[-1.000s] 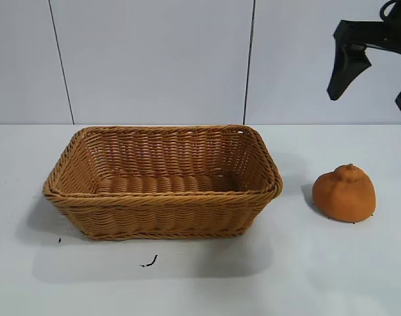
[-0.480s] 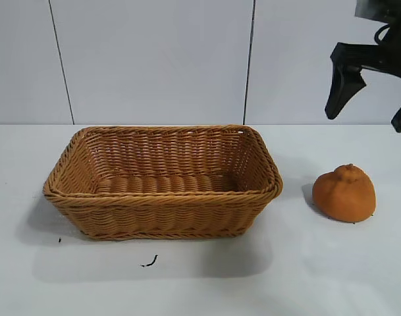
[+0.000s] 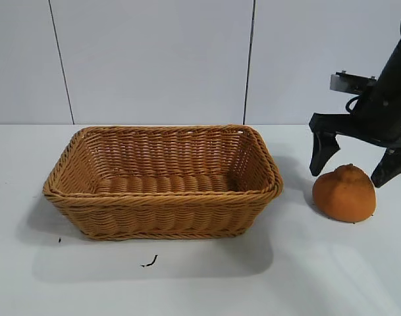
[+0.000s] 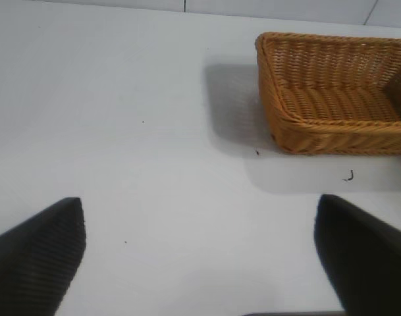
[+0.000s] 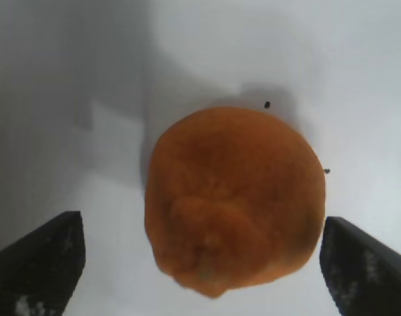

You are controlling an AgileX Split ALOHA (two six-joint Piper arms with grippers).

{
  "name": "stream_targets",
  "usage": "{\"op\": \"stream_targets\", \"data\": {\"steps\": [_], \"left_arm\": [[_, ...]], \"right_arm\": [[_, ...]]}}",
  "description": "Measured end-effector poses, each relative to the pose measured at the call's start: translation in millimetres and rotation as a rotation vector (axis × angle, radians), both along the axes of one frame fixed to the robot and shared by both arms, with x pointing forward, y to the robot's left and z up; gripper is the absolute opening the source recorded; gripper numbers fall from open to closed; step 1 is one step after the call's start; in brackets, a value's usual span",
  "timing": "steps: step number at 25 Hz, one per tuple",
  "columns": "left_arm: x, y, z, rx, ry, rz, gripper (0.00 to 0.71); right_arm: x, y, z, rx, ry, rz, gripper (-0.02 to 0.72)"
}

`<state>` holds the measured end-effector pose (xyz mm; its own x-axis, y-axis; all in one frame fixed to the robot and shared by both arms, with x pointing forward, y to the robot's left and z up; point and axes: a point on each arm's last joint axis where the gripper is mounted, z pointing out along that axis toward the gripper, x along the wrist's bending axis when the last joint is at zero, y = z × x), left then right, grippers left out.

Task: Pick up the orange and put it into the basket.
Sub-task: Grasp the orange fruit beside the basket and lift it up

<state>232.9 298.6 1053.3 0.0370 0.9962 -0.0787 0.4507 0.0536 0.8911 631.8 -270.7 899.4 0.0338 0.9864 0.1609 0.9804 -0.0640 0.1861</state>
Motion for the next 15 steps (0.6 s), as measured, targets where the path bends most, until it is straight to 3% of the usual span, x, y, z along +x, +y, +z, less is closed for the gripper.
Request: {"op": "stream_targets", "data": {"steps": [3, 7, 8, 10, 15], "left_arm": [[0, 0.0, 0, 0.000, 0.000, 0.000, 0.677], [0, 0.0, 0, 0.000, 0.000, 0.000, 0.677], [0, 0.0, 0, 0.000, 0.000, 0.000, 0.677], [0, 0.0, 0, 0.000, 0.000, 0.000, 0.677], [0, 0.0, 0, 0.000, 0.000, 0.000, 0.677]], "right_arm": [[0, 0, 0, 0.000, 0.005, 0.002, 0.573], [-3, 0, 0, 0.001, 0.031, 0.017, 0.250], [-3, 0, 3, 0.002, 0.030, 0.022, 0.205], [-4, 1, 11, 0.002, 0.014, 0.028, 0.151], [-8, 1, 42, 0.006, -0.043, 0.035, 0.128]]}}
